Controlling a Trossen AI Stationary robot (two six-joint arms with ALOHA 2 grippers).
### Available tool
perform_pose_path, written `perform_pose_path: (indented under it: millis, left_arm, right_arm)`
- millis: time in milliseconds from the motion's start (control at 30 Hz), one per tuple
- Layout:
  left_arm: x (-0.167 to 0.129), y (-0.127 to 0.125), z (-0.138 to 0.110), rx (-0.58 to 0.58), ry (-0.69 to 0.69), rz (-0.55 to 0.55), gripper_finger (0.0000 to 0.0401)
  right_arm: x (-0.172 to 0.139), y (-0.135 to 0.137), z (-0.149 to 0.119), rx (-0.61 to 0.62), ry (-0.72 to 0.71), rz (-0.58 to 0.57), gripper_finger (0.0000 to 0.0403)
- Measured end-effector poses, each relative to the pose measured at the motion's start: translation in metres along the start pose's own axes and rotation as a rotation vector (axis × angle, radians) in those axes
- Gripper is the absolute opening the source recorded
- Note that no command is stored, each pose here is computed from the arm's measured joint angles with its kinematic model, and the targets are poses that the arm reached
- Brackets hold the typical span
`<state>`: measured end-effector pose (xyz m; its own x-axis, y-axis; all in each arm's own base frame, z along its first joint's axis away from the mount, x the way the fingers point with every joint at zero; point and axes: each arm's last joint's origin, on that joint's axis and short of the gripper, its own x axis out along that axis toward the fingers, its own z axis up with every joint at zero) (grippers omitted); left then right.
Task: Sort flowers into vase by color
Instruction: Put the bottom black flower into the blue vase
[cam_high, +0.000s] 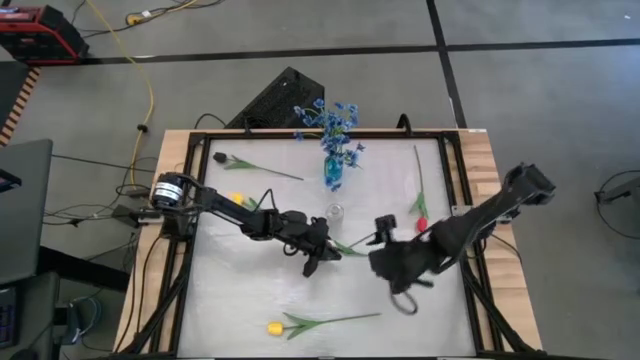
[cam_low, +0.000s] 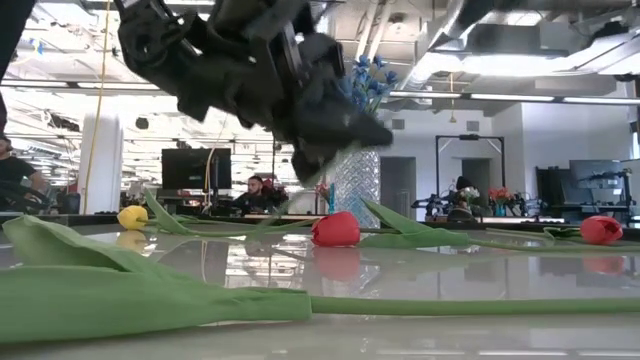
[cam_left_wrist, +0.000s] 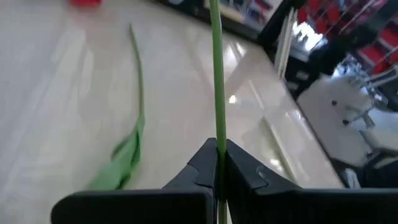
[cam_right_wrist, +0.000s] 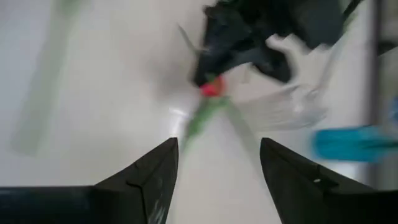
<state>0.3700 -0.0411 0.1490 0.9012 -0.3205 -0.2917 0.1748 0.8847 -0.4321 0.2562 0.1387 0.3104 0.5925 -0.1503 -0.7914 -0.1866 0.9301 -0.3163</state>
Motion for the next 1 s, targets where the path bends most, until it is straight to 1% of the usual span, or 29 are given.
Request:
perform_pose_path:
  millis: [67, 133, 233, 267, 333, 400, 533, 600, 667, 767, 867, 1000]
  left_arm:
    - [-0.008, -0.008, 0.007, 0.031, -0.022, -0.024, 0.0]
    - [-0.014, -0.019, 0.011, 0.08, -0.045, -0.051, 0.0]
    - [-0.024, -0.034, 0.014, 0.139, -0.078, -0.062, 0.0]
    - [-0.029, -0.038, 0.015, 0.158, -0.098, -0.046, 0.0]
    - [-0.038, -0.045, 0.017, 0.195, -0.158, 0.005, 0.0]
    - [-0.047, -0.048, 0.019, 0.219, -0.24, 0.053, 0.0]
    - [-0.063, -0.048, 0.014, 0.207, -0.371, 0.126, 0.0]
    - [-0.068, -0.046, 0.01, 0.215, -0.412, 0.117, 0.0]
    - [-0.071, -0.046, 0.008, 0.242, -0.441, 0.082, 0.0]
    - [-0.07, -0.048, 0.008, 0.253, -0.436, 0.048, 0.0]
    - [-0.07, -0.05, 0.008, 0.272, -0.433, 0.042, 0.0]
    - [-0.069, -0.052, 0.007, 0.287, -0.423, 0.037, 0.0]
  right_arm:
    - [-0.014, -0.007, -0.005, 0.119, -0.041, 0.09, 0.0252]
    - [-0.023, -0.01, -0.011, 0.165, -0.093, 0.143, 0.025]
    - [-0.031, -0.006, -0.02, 0.153, -0.198, 0.181, 0.0249]
    - [-0.032, -0.005, -0.024, 0.14, -0.24, 0.187, 0.0249]
    - [-0.03, -0.003, -0.029, 0.125, -0.351, 0.15, 0.0249]
    - [-0.02, 0.002, -0.035, 0.111, -0.472, 0.108, 0.0249]
    - [0.011, 0.006, -0.043, 0.082, -0.719, 0.043, 0.0249]
    - [0.024, 0.002, -0.044, 0.104, -0.836, -0.009, 0.0249]
    - [0.039, -0.004, -0.045, 0.133, -0.915, -0.06, 0.0249]
    - [0.058, -0.016, -0.041, 0.168, -1.008, -0.089, 0.0249]
    - [0.077, -0.03, -0.035, 0.231, -1.075, -0.059, 0.0248]
    - [0.102, -0.045, -0.03, 0.279, -1.1, 0.083, 0.0248]
